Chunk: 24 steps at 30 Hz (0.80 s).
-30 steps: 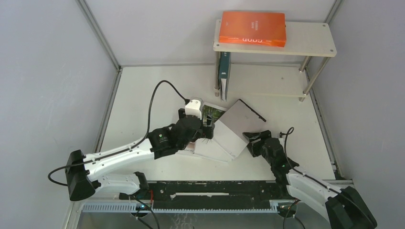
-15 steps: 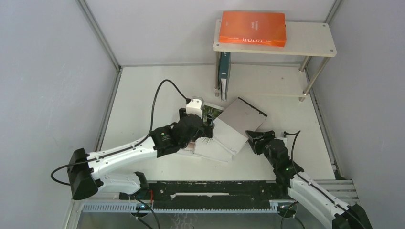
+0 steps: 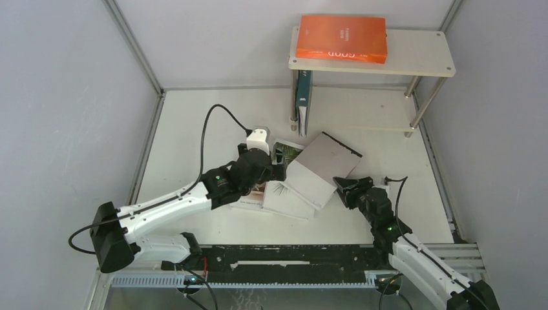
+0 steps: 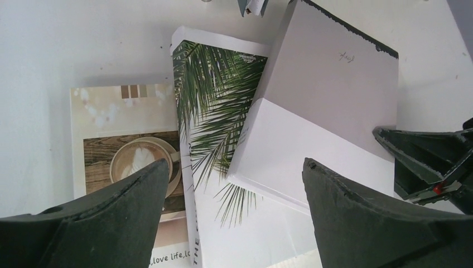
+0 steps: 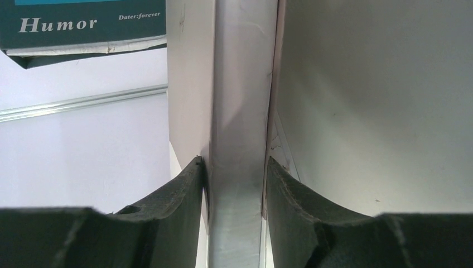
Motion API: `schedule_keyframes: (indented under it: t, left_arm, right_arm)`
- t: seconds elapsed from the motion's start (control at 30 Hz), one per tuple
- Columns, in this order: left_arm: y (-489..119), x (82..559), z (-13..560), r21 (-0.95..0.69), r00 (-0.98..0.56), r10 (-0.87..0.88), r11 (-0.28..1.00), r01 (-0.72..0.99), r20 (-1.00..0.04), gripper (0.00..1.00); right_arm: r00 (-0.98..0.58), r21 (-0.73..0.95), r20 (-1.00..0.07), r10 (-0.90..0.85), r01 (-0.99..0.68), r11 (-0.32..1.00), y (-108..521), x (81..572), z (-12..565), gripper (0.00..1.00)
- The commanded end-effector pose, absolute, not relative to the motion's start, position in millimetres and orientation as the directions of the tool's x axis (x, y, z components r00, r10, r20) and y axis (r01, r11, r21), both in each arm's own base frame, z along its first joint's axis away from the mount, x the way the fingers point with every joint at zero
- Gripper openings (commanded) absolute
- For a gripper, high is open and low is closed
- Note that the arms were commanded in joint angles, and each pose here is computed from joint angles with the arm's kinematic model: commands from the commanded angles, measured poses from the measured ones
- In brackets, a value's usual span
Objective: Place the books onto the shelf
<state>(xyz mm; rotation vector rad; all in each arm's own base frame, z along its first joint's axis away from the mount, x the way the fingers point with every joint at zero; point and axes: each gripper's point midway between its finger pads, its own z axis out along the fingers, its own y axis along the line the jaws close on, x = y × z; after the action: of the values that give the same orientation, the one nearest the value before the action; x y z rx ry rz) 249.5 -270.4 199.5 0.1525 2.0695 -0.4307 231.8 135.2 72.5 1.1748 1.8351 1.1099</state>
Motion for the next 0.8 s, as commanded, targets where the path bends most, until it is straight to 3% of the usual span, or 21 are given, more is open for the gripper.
schedule_keyframes:
  t: [0.0,0.77]
  left_arm:
    - [-278.9,257.4,229.9,-0.384,-0.502,-0.209,0.881,0.276,-0.839,0.93]
    - [-296.6,268.2,219.3,-0.524,-0.585,-0.288,0.803,0.283,-0.758,0.95]
  right_arm:
    - [-0.384,0.929,-0.129,0.914,0.275,0.247,138.9,237.6,99.7,0.43]
    - [-0.421,0.957,-0.116,0.9,0.196,0.215,131.3,224.5,147.5,0.41]
